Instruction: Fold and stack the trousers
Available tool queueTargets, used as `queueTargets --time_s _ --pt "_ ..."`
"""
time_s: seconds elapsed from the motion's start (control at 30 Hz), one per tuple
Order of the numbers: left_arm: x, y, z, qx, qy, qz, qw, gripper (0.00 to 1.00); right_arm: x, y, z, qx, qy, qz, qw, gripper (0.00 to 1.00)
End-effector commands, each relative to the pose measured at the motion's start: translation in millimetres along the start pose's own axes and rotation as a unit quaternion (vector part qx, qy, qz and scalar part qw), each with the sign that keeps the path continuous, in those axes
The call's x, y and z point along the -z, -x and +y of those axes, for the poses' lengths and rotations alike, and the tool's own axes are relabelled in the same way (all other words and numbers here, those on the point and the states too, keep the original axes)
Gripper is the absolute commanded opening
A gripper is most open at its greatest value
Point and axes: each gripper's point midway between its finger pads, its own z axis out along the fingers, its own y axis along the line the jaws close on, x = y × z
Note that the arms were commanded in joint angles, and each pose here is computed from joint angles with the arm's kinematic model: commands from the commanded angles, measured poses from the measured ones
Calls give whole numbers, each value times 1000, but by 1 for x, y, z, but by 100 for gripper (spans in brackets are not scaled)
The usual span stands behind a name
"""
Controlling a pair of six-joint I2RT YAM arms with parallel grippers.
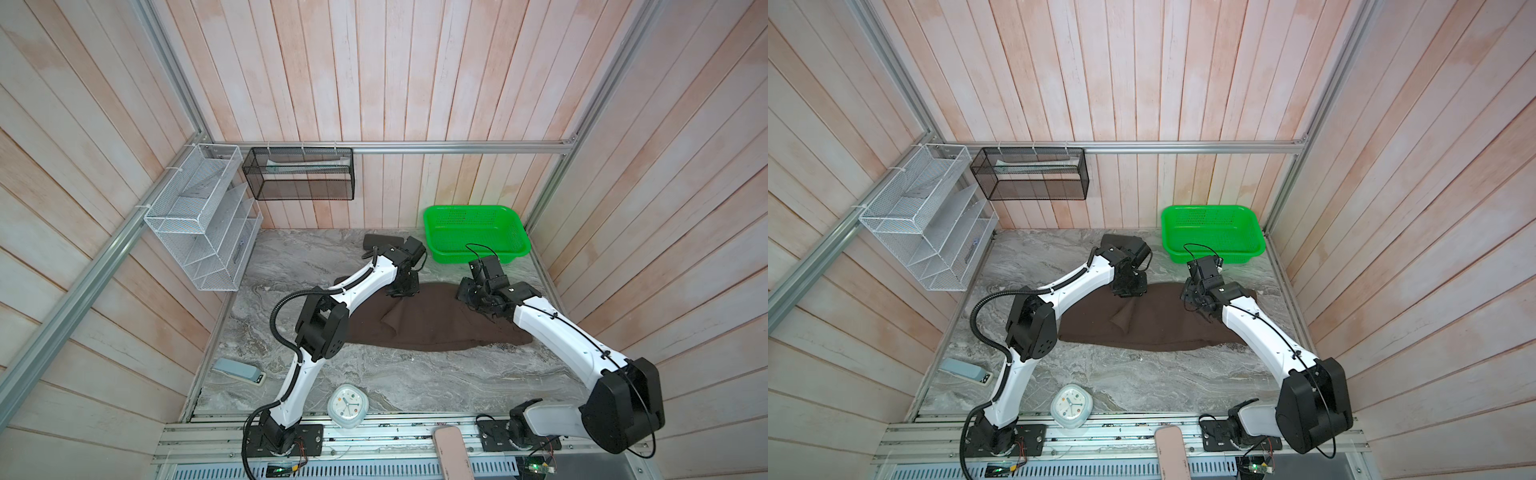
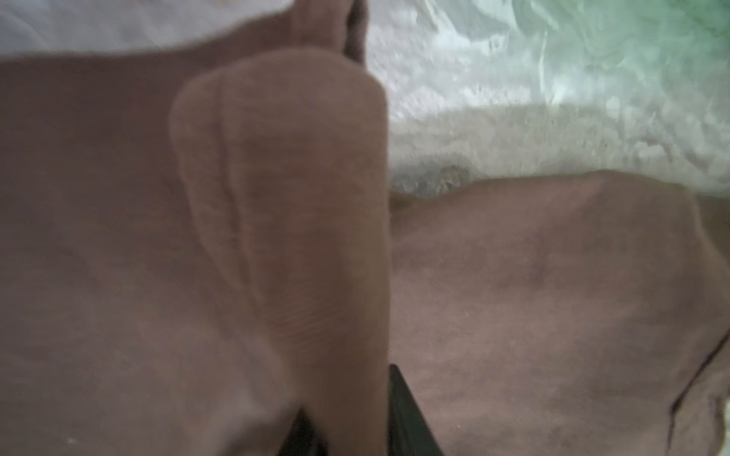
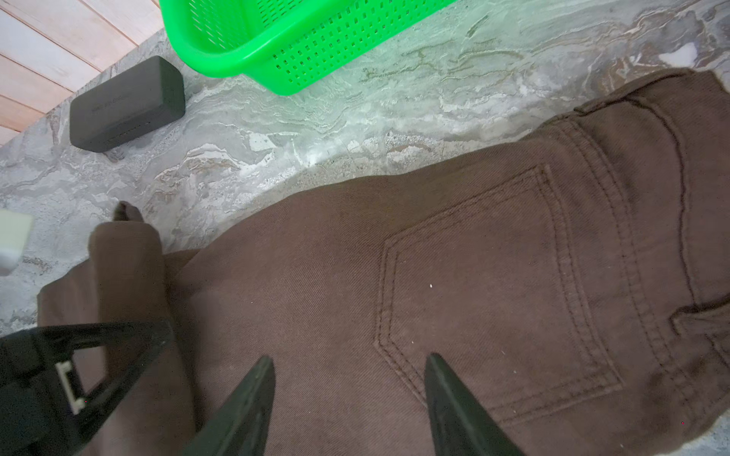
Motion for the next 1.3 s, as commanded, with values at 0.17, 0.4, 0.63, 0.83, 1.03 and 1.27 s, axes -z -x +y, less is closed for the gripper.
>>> queueTargets --time_s 0.17,0.4,0.63,0.83,1.03,1.27 --pt "79 15 -64 -39 -117 -74 990 61 7 1 -7 5 -9 -2 1000 62" --pt "124 26 -3 -7 -75 -124 989 62 9 -2 9 15 13 6 1000 61" --pt "113 13 130 81 -39 -122 988 64 -10 -35 70 89 11 32 995 61" --pt "86 -14 199 110 -7 -86 990 65 -52 -65 98 156 -66 74 983 64" --pt "71 -29 227 123 6 -69 990 65 -82 -90 117 190 -96 98 972 68" --pt "77 -30 241 128 9 -77 989 65 -104 -101 119 209 -127 110 963 72"
